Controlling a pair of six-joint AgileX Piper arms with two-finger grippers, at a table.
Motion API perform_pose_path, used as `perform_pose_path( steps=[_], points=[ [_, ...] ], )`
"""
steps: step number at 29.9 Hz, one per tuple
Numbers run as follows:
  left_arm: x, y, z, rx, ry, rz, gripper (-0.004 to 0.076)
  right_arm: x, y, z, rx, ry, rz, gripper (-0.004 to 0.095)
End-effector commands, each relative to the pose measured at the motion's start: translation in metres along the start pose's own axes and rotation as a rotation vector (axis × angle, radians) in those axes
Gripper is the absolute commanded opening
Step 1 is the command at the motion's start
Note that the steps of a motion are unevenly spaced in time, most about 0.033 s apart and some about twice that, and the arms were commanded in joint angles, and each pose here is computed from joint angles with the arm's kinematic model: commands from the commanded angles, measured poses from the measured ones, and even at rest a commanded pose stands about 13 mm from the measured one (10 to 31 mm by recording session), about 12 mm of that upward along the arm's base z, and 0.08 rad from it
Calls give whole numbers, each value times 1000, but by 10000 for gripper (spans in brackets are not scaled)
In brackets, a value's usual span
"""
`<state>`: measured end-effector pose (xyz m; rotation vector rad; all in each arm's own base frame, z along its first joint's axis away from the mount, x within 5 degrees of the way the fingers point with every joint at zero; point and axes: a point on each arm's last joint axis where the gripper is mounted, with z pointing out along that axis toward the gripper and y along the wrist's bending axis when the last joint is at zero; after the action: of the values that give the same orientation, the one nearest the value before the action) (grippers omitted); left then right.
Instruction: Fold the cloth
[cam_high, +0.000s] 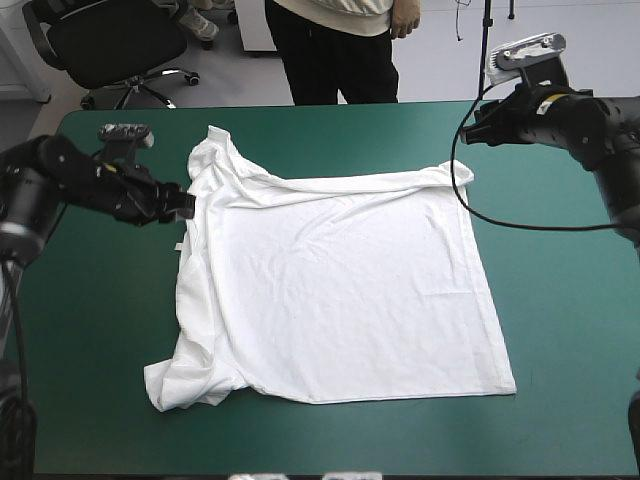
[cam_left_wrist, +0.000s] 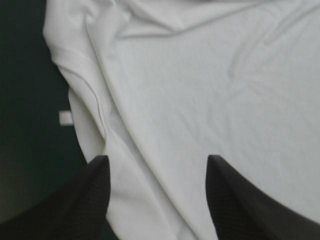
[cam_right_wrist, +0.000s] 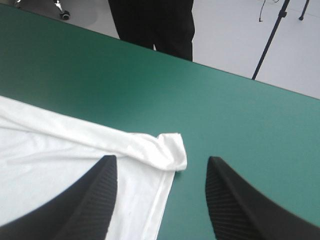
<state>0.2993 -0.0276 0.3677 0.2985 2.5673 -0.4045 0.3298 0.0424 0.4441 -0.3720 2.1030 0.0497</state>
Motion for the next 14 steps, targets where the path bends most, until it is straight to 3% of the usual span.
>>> perform_pose_path(
  steps=[1, 6, 14],
  points=[
    [39, -23, -33, 31, -102, -30, 412, 0, 5, -47, -18, -40, 4, 499],
    [98, -38, -48, 33, -98, -29, 412, 18, 17, -74, -73, -19, 3, 499],
    [167, -37, -20, 52, 116, -60, 412, 37, 27, -97, -116, -11, 22, 498]
  ],
)
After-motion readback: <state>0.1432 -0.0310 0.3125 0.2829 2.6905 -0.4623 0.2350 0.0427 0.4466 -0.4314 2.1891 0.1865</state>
